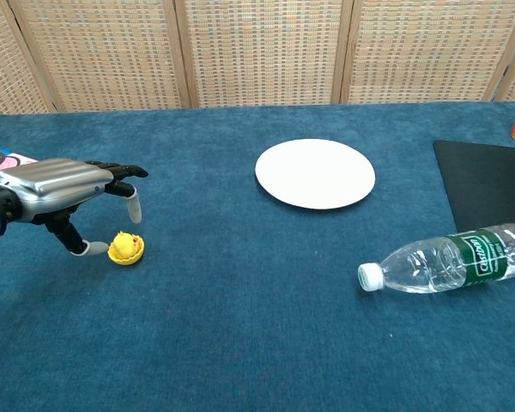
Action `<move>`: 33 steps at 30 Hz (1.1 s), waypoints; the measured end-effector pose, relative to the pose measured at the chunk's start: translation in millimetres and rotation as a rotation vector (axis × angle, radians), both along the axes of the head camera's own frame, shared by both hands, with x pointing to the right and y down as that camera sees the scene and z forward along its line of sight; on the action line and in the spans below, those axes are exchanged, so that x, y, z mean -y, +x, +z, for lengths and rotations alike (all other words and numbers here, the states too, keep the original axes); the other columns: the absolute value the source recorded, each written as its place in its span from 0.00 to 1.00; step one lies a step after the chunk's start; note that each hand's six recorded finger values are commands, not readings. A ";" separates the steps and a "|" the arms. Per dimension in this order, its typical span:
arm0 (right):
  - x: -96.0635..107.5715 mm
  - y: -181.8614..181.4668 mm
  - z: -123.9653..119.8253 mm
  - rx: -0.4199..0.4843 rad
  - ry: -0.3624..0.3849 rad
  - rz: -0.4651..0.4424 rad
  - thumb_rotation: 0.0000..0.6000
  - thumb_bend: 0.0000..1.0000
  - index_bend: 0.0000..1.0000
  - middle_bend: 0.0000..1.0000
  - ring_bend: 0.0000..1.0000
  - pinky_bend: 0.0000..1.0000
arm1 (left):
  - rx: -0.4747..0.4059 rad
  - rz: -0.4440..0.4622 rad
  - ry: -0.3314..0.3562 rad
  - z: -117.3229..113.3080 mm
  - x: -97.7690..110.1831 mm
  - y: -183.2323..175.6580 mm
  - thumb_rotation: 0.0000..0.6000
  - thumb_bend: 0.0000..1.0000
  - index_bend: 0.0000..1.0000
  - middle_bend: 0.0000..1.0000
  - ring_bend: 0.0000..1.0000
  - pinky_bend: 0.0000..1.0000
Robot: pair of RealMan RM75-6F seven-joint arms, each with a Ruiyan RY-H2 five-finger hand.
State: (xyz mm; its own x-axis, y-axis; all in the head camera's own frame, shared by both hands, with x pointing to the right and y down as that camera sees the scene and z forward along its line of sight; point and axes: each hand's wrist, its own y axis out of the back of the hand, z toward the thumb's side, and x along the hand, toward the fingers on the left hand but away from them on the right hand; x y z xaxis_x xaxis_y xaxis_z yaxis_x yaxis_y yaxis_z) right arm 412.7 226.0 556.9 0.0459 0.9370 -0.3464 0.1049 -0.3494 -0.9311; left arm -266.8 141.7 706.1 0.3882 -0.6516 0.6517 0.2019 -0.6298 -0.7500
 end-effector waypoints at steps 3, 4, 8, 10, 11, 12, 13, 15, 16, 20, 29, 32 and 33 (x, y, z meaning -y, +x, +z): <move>0.1 0.2 0.2 0.000 -0.001 0.001 1.00 0.00 0.08 0.00 0.00 0.01 | -0.013 -0.018 -0.006 -3.4 0.7 -1.5 1.00 0.33 0.29 0.00 0.00 0.03; 0.1 0.3 0.2 0.000 -0.001 0.001 1.00 0.00 0.08 0.00 0.00 0.01 | -0.020 -0.026 -0.006 -5.4 1.3 -2.1 1.00 0.33 0.28 0.00 0.00 0.03; 0.5 0.6 -0.1 0.001 0.000 0.002 1.00 0.00 0.08 0.00 0.00 0.01 | -0.053 -0.060 0.030 -18.8 5.5 -6.4 1.00 0.33 0.21 0.00 0.00 0.00; 0.7 0.8 0.0 0.001 0.001 0.003 1.00 0.00 0.08 0.00 0.00 0.01 | -0.075 -0.081 0.065 -29.4 7.3 -10.3 1.00 0.32 0.18 0.00 0.00 0.00; 0.7 0.8 0.1 0.002 0.001 0.003 1.00 0.00 0.08 0.00 0.00 0.01 | -0.085 -0.090 0.082 -34.5 7.7 -12.3 1.00 0.32 0.15 0.00 0.00 0.00; 0.7 0.9 0.1 0.001 0.001 0.003 1.00 0.00 0.08 0.00 0.00 0.01 | -0.098 -0.104 0.104 -41.3 7.8 -15.4 1.00 0.32 0.12 0.00 0.00 0.00; 0.6 1.0 0.2 0.000 0.001 0.003 1.00 0.00 0.08 0.00 0.00 0.01 | -0.106 -0.116 0.121 -46.5 7.3 -18.6 1.00 0.32 0.10 0.00 0.00 0.00; 0.3 0.7 0.1 -0.001 0.002 0.002 1.00 0.00 0.08 0.00 0.00 0.01 | -0.120 -0.142 0.164 -60.5 3.3 -28.3 1.00 0.31 0.03 0.00 0.00 0.00; 0.1 0.5 0.0 0.000 0.003 0.001 1.00 0.00 0.08 0.00 0.00 0.01 | -0.123 -0.150 0.183 -67.2 0.3 -33.2 1.00 0.31 0.02 0.00 0.00 0.00; -0.5 -1.9 -0.7 0.000 0.009 -0.008 1.00 0.00 0.08 0.00 0.00 0.01 | -0.105 -0.179 0.243 -96.0 -19.5 -59.6 1.00 0.26 0.00 0.00 0.00 0.00; -3.1 -7.6 -0.3 -0.001 0.017 -0.033 1.00 0.00 0.08 0.00 0.00 0.01 | 0.019 -0.285 0.298 -138.3 -67.5 -121.2 1.00 0.24 0.00 0.00 0.00 0.00; -4.1 -9.4 -2.0 0.001 0.024 -0.039 1.00 0.00 0.08 0.00 0.00 0.01 | 0.067 -0.327 0.297 -145.7 -84.8 -141.2 1.00 0.24 0.00 0.00 0.00 0.00; -4.4 -9.9 -2.2 0.003 0.024 -0.041 1.00 0.00 0.08 0.00 0.00 0.01 | 0.080 -0.340 0.297 -147.3 -90.6 -148.0 1.00 0.24 0.00 0.00 0.00 0.00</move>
